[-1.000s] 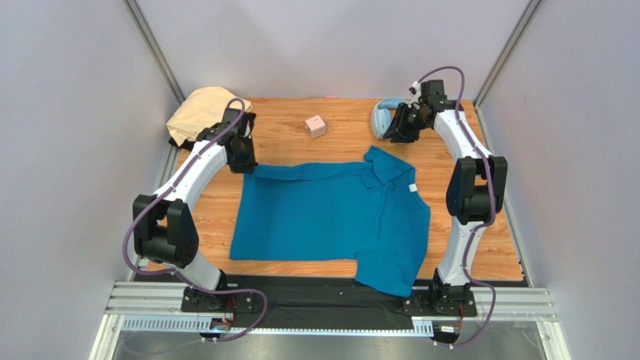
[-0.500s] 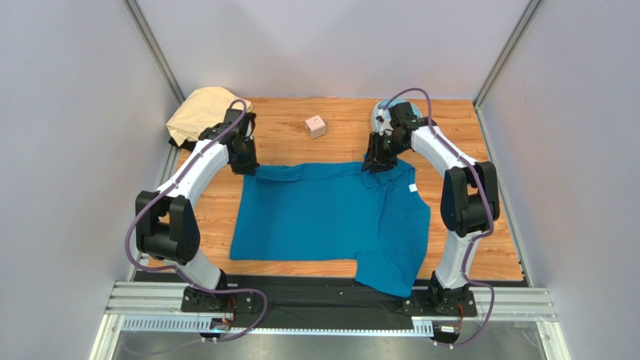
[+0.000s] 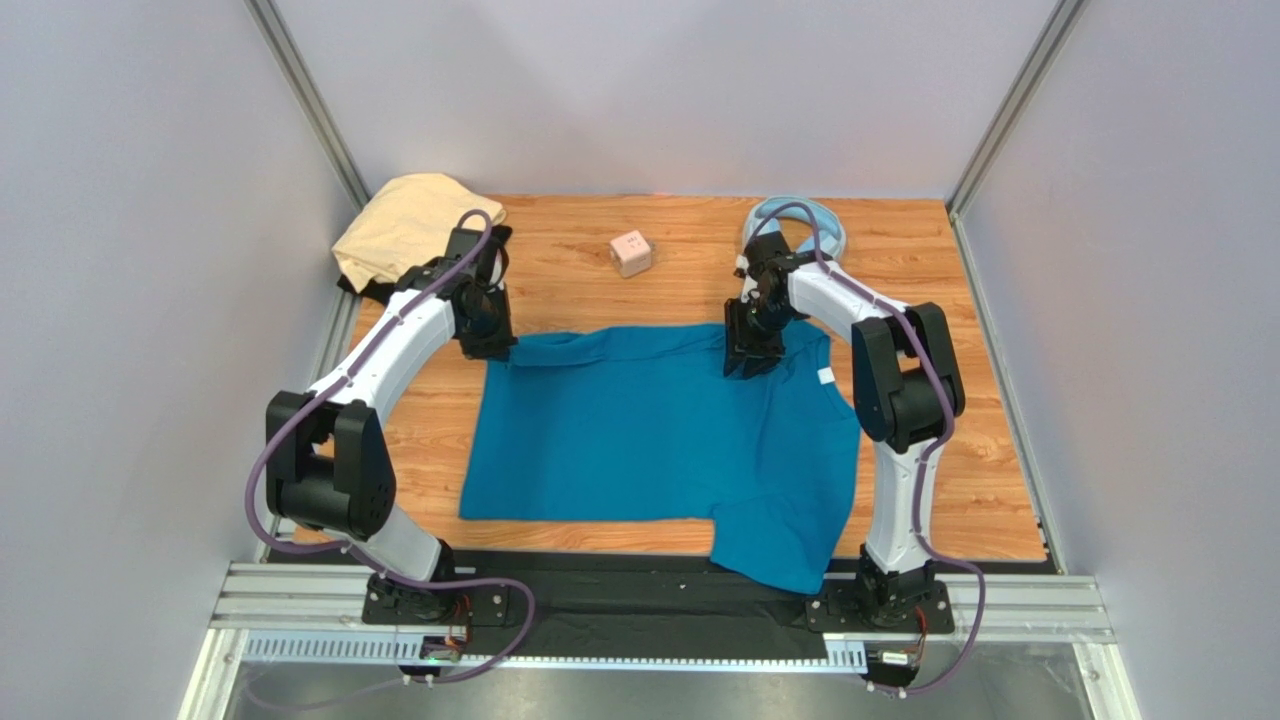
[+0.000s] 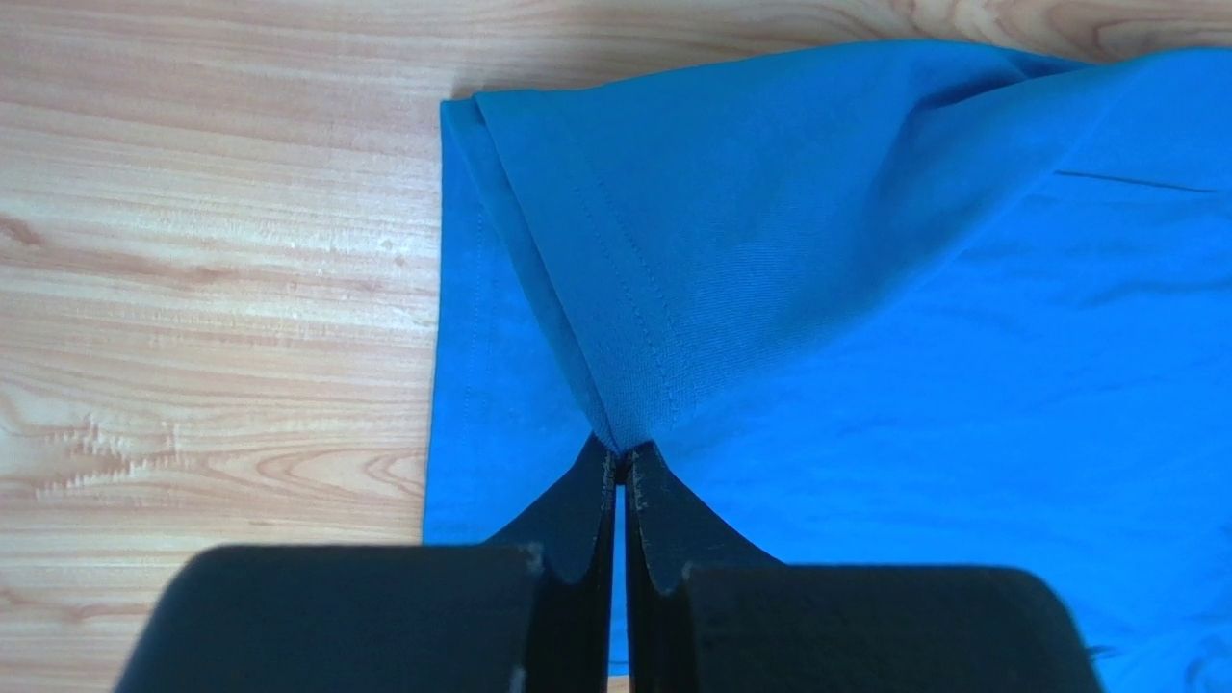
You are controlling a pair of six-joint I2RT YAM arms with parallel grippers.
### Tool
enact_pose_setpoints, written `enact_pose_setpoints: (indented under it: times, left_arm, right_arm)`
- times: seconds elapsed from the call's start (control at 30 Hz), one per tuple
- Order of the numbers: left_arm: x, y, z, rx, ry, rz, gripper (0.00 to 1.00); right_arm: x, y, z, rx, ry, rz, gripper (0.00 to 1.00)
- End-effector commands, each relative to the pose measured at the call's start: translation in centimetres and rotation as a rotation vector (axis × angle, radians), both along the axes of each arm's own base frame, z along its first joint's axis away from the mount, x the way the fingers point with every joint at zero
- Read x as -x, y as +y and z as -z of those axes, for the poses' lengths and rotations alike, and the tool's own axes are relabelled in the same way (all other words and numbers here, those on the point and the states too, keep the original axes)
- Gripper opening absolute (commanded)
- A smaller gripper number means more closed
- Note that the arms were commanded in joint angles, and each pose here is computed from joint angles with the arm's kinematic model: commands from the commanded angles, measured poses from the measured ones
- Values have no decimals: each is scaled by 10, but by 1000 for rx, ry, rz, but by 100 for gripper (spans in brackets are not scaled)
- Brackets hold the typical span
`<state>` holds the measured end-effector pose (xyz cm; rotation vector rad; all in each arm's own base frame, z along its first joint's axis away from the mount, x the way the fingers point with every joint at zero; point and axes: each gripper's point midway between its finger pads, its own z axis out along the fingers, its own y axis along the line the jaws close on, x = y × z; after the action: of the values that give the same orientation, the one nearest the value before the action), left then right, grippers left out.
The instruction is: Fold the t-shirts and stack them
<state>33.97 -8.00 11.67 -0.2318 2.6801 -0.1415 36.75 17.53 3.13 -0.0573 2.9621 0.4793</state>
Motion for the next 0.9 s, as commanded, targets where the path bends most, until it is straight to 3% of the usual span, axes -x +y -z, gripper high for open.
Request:
enact_pose_setpoints:
  times: [0.0, 0.57, 0.8, 0.87]
  left_arm:
    - [0, 1, -14, 11, -52, -10, 0]
    - [8, 2, -14, 17, -54, -15, 0]
    - [12, 3, -14, 17, -55, -17, 0]
    - [13, 3, -13, 20, -51, -20, 0]
  right_arm:
    - [-11, -10, -2, 73, -35, 0, 41]
    - [-22, -7, 4, 76, -54, 0, 39]
    - [-20, -9, 9, 96, -43, -4, 6]
    - [-19, -9, 5, 100, -53, -9, 3]
